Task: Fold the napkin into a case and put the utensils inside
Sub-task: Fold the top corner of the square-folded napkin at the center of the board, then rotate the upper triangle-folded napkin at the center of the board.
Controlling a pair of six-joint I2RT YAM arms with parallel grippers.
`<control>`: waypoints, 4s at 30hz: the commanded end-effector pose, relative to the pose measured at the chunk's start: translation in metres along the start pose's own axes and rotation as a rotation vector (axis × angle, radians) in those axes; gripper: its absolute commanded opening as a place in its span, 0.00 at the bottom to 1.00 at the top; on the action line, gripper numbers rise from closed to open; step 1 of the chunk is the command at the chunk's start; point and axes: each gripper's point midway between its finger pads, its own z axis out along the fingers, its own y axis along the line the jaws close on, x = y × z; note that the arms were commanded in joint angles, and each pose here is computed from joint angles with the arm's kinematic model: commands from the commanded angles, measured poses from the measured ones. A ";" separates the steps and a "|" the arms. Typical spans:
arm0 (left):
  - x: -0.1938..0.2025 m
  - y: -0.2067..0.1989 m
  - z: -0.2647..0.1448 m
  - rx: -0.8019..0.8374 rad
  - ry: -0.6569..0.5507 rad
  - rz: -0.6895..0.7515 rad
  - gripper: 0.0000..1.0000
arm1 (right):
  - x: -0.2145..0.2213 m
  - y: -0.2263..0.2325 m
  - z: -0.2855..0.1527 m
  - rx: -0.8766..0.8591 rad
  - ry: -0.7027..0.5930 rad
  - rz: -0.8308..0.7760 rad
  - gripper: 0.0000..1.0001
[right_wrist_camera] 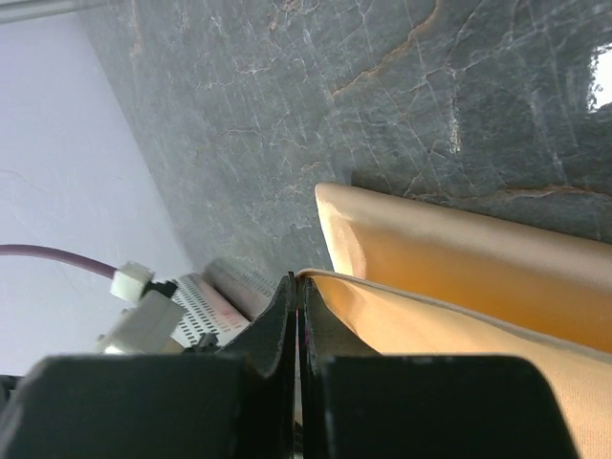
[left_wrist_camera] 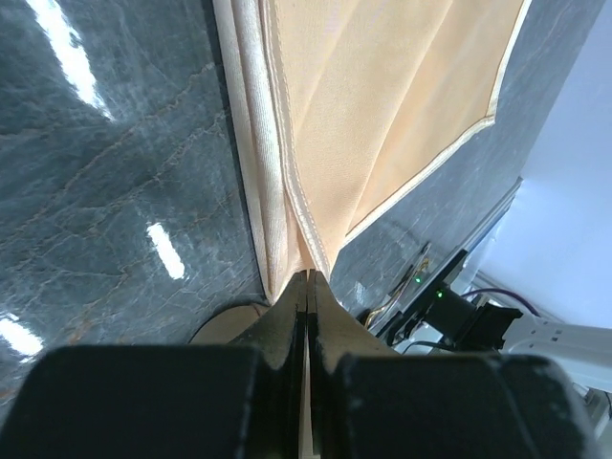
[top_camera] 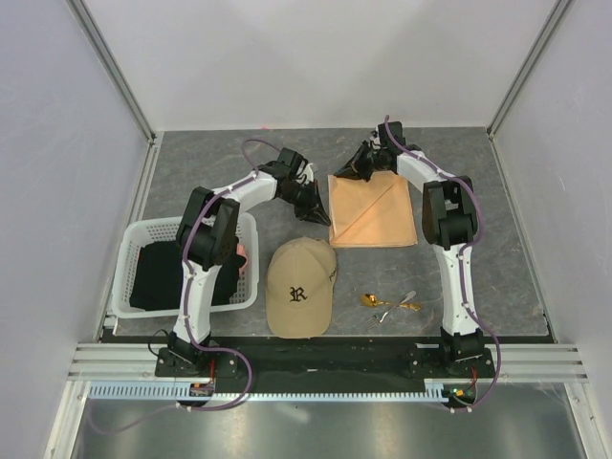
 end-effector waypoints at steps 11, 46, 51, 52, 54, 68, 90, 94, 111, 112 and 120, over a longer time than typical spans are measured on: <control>0.001 -0.034 -0.010 0.064 -0.024 0.041 0.03 | 0.003 -0.003 0.015 -0.020 0.013 0.010 0.21; 0.014 -0.004 0.046 0.018 0.126 0.060 0.04 | -0.079 -0.094 -0.103 0.052 -0.159 -0.003 0.12; 0.013 0.004 0.049 -0.012 0.127 0.083 0.04 | -0.094 -0.109 -0.094 0.078 -0.182 -0.021 0.12; 0.011 0.003 0.048 -0.012 0.121 0.096 0.04 | -0.099 -0.113 -0.093 0.076 -0.189 -0.021 0.11; 0.011 -0.002 0.043 -0.009 0.119 0.107 0.04 | -0.107 -0.110 -0.095 0.066 -0.202 -0.029 0.11; -0.007 -0.064 -0.017 0.109 0.019 0.121 0.22 | -0.081 -0.043 -0.170 0.137 -0.228 -0.086 0.44; -0.098 -0.063 -0.017 0.196 -0.264 0.109 0.24 | 0.079 -0.150 -0.191 0.465 -0.071 -0.132 0.14; -0.088 -0.073 -0.048 0.191 -0.306 0.134 0.24 | 0.064 -0.183 -0.200 0.564 -0.102 -0.094 0.13; -0.065 -0.063 -0.082 0.194 -0.282 0.139 0.25 | 0.013 -0.148 -0.243 0.606 -0.223 -0.122 0.19; -0.064 -0.065 -0.082 0.200 -0.278 0.140 0.25 | 0.017 -0.142 -0.236 0.566 -0.217 -0.124 0.22; -0.065 -0.058 -0.074 0.215 -0.240 0.079 0.29 | 0.062 -0.109 -0.166 0.383 -0.081 -0.133 0.31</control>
